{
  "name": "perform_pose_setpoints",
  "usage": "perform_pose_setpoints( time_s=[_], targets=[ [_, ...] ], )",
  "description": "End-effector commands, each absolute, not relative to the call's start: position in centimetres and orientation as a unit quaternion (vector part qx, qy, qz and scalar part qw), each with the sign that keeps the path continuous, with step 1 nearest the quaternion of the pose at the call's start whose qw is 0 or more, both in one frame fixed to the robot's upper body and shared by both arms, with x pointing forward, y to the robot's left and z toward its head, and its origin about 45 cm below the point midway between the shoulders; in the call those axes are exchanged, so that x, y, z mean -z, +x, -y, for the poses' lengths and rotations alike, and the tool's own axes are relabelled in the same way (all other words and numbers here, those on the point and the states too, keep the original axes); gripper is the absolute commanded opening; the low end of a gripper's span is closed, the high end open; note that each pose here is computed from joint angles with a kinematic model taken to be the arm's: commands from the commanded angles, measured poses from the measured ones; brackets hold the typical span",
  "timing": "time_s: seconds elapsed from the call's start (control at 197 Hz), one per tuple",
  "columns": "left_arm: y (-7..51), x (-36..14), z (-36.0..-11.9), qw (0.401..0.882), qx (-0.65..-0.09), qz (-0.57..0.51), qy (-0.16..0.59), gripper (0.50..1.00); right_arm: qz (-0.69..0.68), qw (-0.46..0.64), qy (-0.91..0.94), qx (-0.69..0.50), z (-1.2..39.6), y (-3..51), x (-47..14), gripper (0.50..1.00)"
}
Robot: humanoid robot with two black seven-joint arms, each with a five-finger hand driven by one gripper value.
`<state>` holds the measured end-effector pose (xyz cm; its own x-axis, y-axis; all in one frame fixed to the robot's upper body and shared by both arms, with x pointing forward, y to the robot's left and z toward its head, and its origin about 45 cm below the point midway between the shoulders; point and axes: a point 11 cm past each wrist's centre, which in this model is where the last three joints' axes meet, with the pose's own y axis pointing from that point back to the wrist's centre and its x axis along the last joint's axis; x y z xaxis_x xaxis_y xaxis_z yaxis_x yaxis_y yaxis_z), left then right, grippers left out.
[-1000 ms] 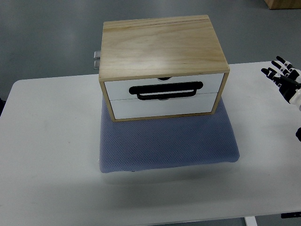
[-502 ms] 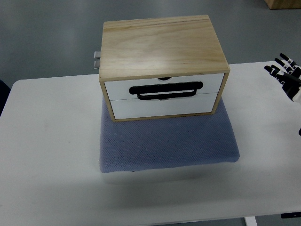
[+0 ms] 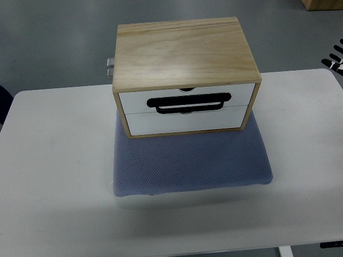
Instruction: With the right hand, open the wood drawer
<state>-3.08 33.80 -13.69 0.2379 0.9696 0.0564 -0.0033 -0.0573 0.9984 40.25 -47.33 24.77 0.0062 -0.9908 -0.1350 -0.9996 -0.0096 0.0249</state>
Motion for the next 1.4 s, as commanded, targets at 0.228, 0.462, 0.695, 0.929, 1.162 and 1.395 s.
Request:
perform_pose_setpoints(
  time_s=[0.228, 0.462, 0.695, 0.929, 1.162, 1.395],
  targets=[
    [-3.1, 13.7, -33.8, 0.541, -0.45, -0.422, 0.572, 1.0, -0.629, 0.014, -0.775, 0.056, 45.4, 41.8, -33.7, 0.94],
    [-3.1, 13.7, -33.8, 0.541, -0.45, -0.423, 0.571, 1.0, -0.527, -0.033, -0.839, 0.134, 39.3, 41.7, -38.1, 0.942],
    [-3.1, 13.7, -33.8, 0.541, -0.449, -0.423, 0.571, 1.0, -0.413, -0.087, -0.886, 0.193, 33.4, 39.8, -40.2, 0.942],
    [-3.1, 13.7, -33.8, 0.541, -0.45, -0.422, 0.572, 1.0, -0.38, -0.09, -0.897, 0.209, 31.8, 39.6, -41.4, 0.942],
    [-3.1, 13.7, -33.8, 0.541, -0.449, -0.423, 0.571, 1.0, -0.326, -0.074, -0.916, 0.221, 27.3, 39.9, -42.0, 0.942],
    [-3.1, 13.7, -33.8, 0.541, -0.45, -0.423, 0.571, 1.0, -0.278, -0.094, -0.928, 0.23, 24.3, 39.0, -41.1, 0.942]
  ],
)
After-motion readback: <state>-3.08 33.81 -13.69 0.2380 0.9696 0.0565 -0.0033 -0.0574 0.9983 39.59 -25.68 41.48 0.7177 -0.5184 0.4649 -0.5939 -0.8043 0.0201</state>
